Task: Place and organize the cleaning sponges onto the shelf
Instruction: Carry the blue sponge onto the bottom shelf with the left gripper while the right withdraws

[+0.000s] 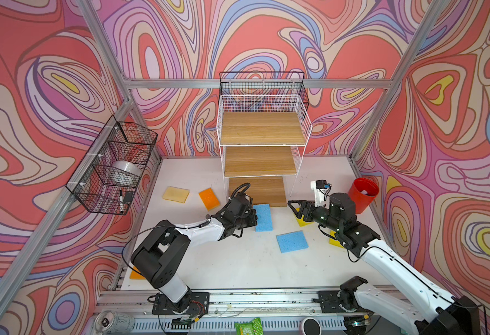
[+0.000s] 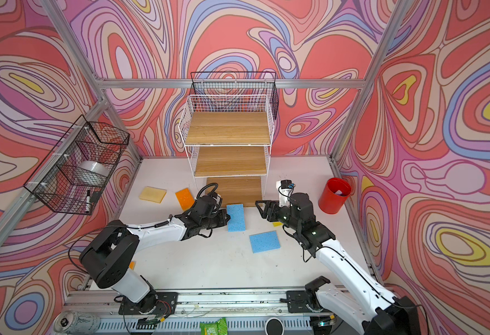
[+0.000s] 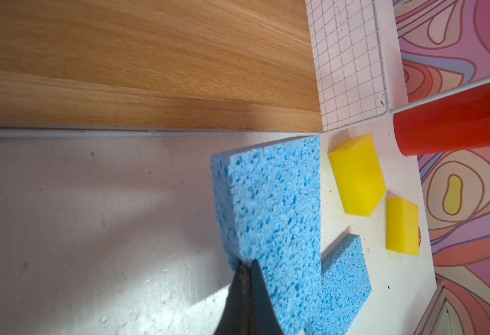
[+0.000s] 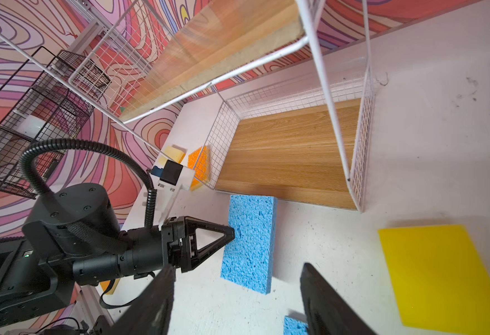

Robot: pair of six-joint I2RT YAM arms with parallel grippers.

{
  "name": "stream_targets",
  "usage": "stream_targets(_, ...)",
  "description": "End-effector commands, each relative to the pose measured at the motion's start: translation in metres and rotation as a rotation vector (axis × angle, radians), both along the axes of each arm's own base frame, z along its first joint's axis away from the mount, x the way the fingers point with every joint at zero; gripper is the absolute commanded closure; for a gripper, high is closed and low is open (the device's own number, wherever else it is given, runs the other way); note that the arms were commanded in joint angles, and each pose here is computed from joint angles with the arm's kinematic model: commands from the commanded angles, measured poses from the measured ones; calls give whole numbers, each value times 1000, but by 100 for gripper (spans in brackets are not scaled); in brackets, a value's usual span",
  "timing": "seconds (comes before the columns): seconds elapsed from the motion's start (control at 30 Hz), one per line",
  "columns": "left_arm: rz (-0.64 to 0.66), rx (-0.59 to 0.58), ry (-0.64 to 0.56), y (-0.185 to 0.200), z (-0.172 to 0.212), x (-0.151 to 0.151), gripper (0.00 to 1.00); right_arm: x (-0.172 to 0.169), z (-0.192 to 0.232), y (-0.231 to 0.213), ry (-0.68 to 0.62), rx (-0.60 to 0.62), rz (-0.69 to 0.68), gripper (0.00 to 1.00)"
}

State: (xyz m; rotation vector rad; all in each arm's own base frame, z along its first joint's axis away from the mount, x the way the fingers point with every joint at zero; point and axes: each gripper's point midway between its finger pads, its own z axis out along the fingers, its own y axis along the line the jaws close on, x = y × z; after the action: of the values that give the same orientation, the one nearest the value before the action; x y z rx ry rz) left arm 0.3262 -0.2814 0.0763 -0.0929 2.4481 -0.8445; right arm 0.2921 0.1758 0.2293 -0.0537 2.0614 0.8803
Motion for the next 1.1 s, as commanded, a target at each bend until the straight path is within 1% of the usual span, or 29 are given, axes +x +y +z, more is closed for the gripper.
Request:
stream_targets(0.0, 30, -23, -75, -7, 17, 20, 100, -7, -16, -6, 37, -41, 1, 30)
stream_targets(0.1, 30, -24, -81, -10, 13, 26, 100, -6, -9, -10, 10, -45, -11, 30)
stream_targets(0.37, 39, -73, -124, -25, 10, 44, 100, -10, 7, -19, -66, -57, -30, 28)
stream_targets(0.5, 63, -93, -151, -28, 10, 53, 100, -10, 6, -19, -69, -52, -23, 28)
stream_targets(0.73, 65, -130, -147, -41, 4, 65, 100, -11, 14, -18, -95, -72, -5, 28)
stream_targets(1.07, 62, -117, -151, -46, -1, 84, 100, -11, 18, -16, -106, -73, 10, 27)
